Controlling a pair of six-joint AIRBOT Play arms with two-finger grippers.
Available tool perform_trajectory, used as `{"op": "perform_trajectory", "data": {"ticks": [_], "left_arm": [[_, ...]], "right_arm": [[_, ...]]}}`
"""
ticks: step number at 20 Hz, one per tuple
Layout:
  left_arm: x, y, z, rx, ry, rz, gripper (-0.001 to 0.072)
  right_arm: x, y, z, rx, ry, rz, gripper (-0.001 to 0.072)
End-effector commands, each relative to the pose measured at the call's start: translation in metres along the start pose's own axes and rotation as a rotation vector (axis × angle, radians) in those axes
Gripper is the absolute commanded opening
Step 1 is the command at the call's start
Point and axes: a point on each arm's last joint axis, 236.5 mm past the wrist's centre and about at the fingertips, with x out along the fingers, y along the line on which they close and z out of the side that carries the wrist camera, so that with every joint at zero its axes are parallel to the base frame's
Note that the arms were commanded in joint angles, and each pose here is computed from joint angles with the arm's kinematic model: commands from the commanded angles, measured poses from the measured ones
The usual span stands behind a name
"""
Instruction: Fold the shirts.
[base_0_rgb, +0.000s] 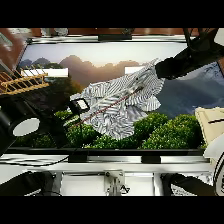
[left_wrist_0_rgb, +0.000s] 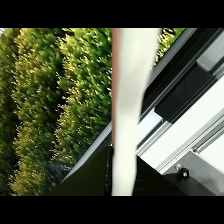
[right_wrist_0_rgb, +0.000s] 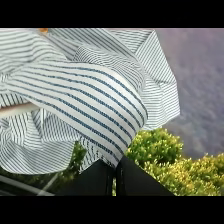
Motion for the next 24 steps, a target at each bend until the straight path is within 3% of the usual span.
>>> {"op": "perform_trajectory", "data": {"ticks": [1, 8, 15, 20, 24], "left_arm": [[-0.024, 0.008, 0.008, -0.029, -0.083, 0.027, 0.0052], [-0.012, -0.024, 0.032, 0.056, -0.082, -0.092, 0.0052], [0.012, -0.045, 0.048, 0.157, -0.029, -0.125, 0.0052], [0.031, -0.042, 0.078, 0.175, -0.085, -0.117, 0.0052], [0.027, -0.049, 0.125, 0.158, -0.275, -0.135, 0.0052]], "right_arm": [[-0.006, -0.008, -0.012, -0.025, 0.036, -0.037, 0.008], [-0.006, 0.005, 0.004, -0.034, -0.03, 0.017, 0.008], [-0.026, 0.005, 0.02, -0.109, -0.141, 0.007, 0.008], [-0.062, 0.036, 0.025, -0.156, -0.259, 0.12, 0.008], [-0.071, 0.068, 0.007, -0.186, -0.213, 0.258, 0.008]]}}
